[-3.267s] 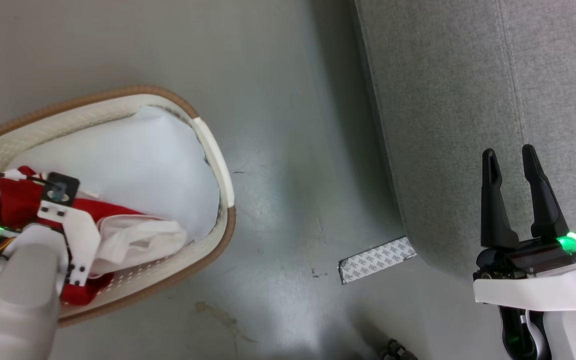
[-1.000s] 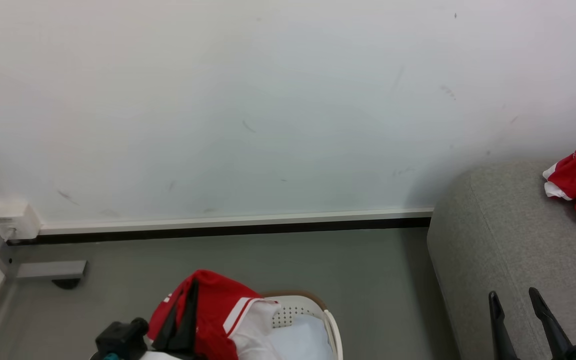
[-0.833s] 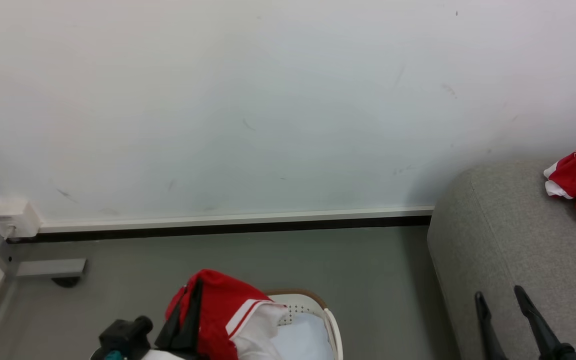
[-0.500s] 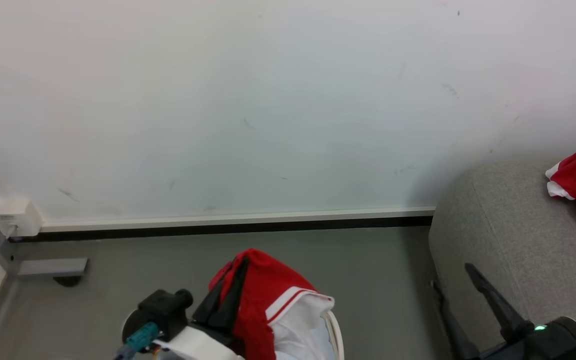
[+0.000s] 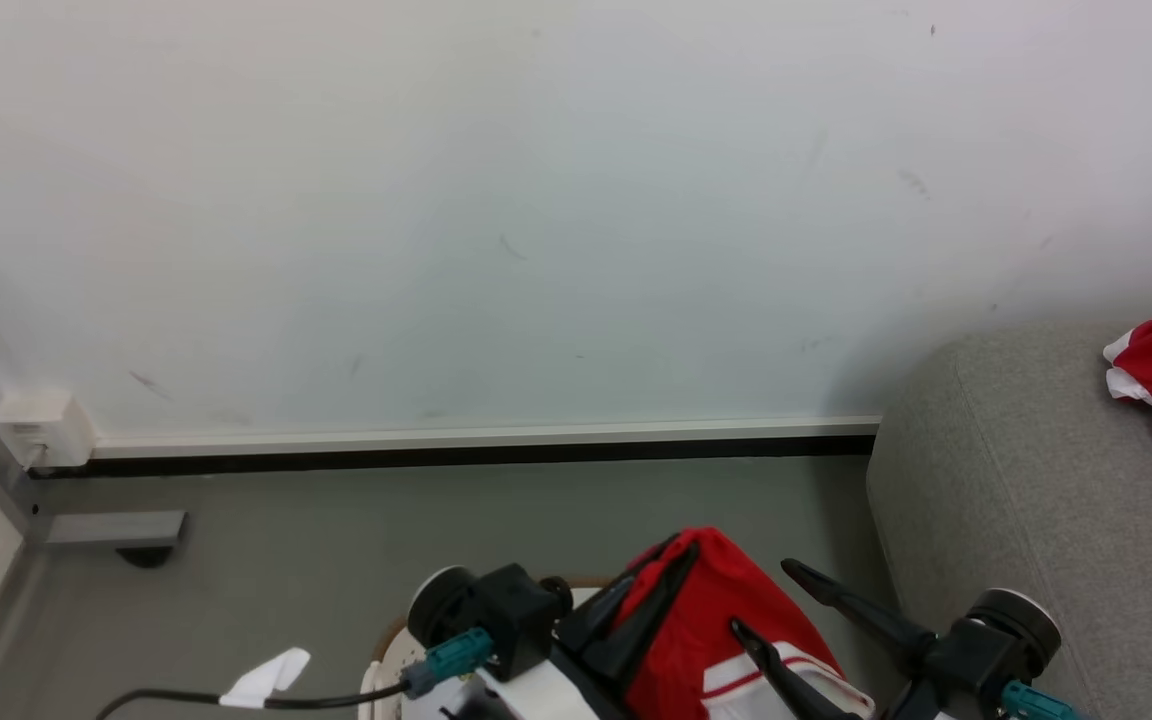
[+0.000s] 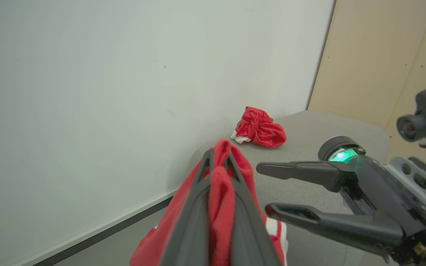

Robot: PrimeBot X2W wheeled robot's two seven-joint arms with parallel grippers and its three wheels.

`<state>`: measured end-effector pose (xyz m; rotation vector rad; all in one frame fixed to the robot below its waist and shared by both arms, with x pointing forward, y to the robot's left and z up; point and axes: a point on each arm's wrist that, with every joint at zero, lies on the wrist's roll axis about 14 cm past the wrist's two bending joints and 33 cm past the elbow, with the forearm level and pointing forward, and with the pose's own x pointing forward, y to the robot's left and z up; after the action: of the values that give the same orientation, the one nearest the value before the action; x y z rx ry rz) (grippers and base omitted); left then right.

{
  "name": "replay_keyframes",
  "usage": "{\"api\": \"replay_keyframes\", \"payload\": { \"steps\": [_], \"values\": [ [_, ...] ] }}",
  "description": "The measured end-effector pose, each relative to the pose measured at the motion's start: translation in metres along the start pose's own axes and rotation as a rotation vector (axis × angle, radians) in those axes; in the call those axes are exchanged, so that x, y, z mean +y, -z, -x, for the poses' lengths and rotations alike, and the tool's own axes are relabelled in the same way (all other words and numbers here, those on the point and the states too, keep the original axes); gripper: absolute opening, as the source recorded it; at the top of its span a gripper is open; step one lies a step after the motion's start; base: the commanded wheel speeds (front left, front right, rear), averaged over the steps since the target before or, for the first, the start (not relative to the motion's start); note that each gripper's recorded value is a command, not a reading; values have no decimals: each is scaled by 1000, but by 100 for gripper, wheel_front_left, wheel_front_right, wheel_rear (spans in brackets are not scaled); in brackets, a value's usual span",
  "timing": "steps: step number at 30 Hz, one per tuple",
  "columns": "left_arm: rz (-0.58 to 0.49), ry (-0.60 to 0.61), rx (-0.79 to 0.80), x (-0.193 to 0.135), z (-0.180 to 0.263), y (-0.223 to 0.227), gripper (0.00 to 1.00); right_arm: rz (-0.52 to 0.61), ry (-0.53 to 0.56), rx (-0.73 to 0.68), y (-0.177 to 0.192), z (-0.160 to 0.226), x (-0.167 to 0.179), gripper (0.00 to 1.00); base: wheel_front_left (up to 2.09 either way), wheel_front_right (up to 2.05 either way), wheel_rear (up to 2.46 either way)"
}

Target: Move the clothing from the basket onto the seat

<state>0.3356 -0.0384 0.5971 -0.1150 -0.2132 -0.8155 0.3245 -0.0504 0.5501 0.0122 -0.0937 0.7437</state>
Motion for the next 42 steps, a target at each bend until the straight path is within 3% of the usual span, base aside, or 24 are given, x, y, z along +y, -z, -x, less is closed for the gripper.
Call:
{"api": "replay_keyframes", "payload": {
  "steps": [11,12,13,14,18,19,20,22,23,24,34,42],
  "values": [
    [55,201,4,-46,-8,-1,0,-68,-113,121,17,0,18,100,0,0,0],
    [61,209,7,-47,-8,-1,0,-88,-115,118,16,0,19,71,0,0,0],
    [66,214,4,-48,-8,-1,0,-104,-123,118,17,0,22,15,0,0,0],
    [67,219,7,-49,-8,0,0,-119,-131,118,18,0,25,0,0,0,0],
    [68,222,11,-47,-8,4,2,-163,-114,101,16,0,21,0,0,0,0],
    [71,219,10,-46,-8,5,9,-166,-100,98,16,0,16,0,0,0,0],
    [72,215,10,-44,-8,6,27,-167,-89,95,16,1,12,0,0,0,0],
    [71,208,12,-41,-8,8,48,-173,-65,87,15,2,5,0,0,0,0],
    [71,204,14,-40,-8,9,85,-176,-52,79,14,2,1,0,0,0,0],
    [72,200,15,-38,-9,11,100,-178,-40,74,13,3,-3,0,0,0,0],
    [85,185,53,-32,-17,32,100,-145,136,-6,-6,18,-58,0,0,0,0],
    [131,261,98,-54,-31,53,100,-102,279,-58,-21,48,-94,0,0,0,0]
  ]
}}
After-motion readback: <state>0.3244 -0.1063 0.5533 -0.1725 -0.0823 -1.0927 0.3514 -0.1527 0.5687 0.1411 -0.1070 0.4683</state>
